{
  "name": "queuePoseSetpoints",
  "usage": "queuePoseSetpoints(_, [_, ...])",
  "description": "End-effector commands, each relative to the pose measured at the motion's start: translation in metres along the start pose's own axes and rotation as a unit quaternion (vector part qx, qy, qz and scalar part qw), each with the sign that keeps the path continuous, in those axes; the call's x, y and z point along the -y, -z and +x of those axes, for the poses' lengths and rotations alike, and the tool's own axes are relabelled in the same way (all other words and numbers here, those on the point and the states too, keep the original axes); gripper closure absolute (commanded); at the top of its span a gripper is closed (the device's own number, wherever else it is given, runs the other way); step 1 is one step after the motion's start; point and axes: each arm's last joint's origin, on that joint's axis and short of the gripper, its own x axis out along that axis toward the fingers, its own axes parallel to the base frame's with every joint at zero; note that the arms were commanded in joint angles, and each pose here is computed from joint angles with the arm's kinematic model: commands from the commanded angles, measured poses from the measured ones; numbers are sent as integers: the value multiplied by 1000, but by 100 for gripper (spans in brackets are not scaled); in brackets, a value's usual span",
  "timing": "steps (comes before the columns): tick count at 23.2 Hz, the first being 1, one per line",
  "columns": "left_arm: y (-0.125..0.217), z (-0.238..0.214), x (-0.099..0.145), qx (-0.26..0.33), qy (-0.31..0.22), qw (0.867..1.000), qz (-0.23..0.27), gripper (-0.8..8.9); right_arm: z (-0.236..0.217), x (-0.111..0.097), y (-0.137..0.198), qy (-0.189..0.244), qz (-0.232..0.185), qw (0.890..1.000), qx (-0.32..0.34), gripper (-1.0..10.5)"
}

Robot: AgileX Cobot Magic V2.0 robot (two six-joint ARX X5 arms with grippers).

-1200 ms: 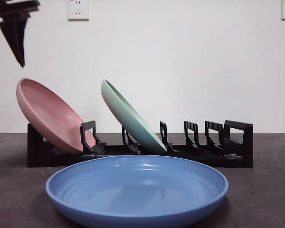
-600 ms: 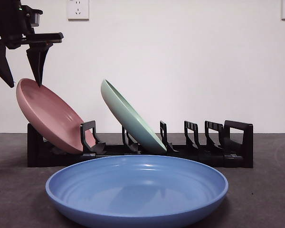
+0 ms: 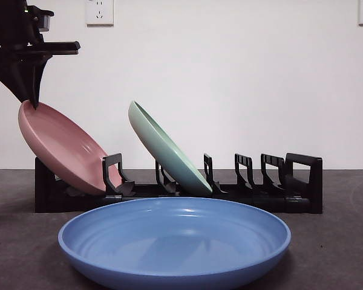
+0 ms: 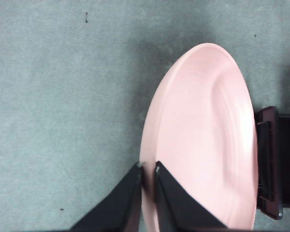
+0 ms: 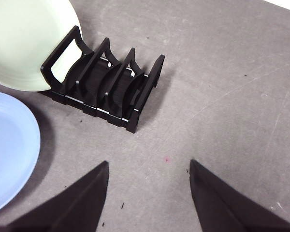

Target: Place the plate

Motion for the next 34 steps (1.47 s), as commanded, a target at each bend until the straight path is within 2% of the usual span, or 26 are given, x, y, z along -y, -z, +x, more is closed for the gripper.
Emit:
queuePoseSetpoints(1, [-7,-3,2,8,2,1000,0,796,-1,0,-2,0,-3,1000,4,680])
queuePoseSetpoints(4, [-16,-24,0,14,-33,999,10,797,-1,0,-2,0,-3,1000,4,680])
queuePoseSetpoints(9, [-36,-84,-8,37,-104,993,41,797,-1,0,-2,0,-3,1000,5,680])
queuePoseSetpoints(12, [-37,-122,-13,48,-108,992,44,798,-1,0,-2,0,-3,1000,5,680])
queuePoseSetpoints(14, [-31,-137,-16,50,-100,992,52,799,-1,0,-2,0,-3,1000,5,679])
queuePoseSetpoints(18, [-15,-159,-20,31,-44,997,55,799,-1,0,-2,0,-3,1000,5,680])
queuePoseSetpoints(24, [15,-184,-29,45,-6,998,52,799,-1,0,-2,0,-1,1000,5,680])
queuePoseSetpoints(27, [35,-187,-33,42,29,997,51,799,-1,0,-2,0,1,1000,5,680])
queuePoseSetpoints(34, [94,-180,-46,46,63,996,34,799,-1,0,-2,0,8,1000,5,680])
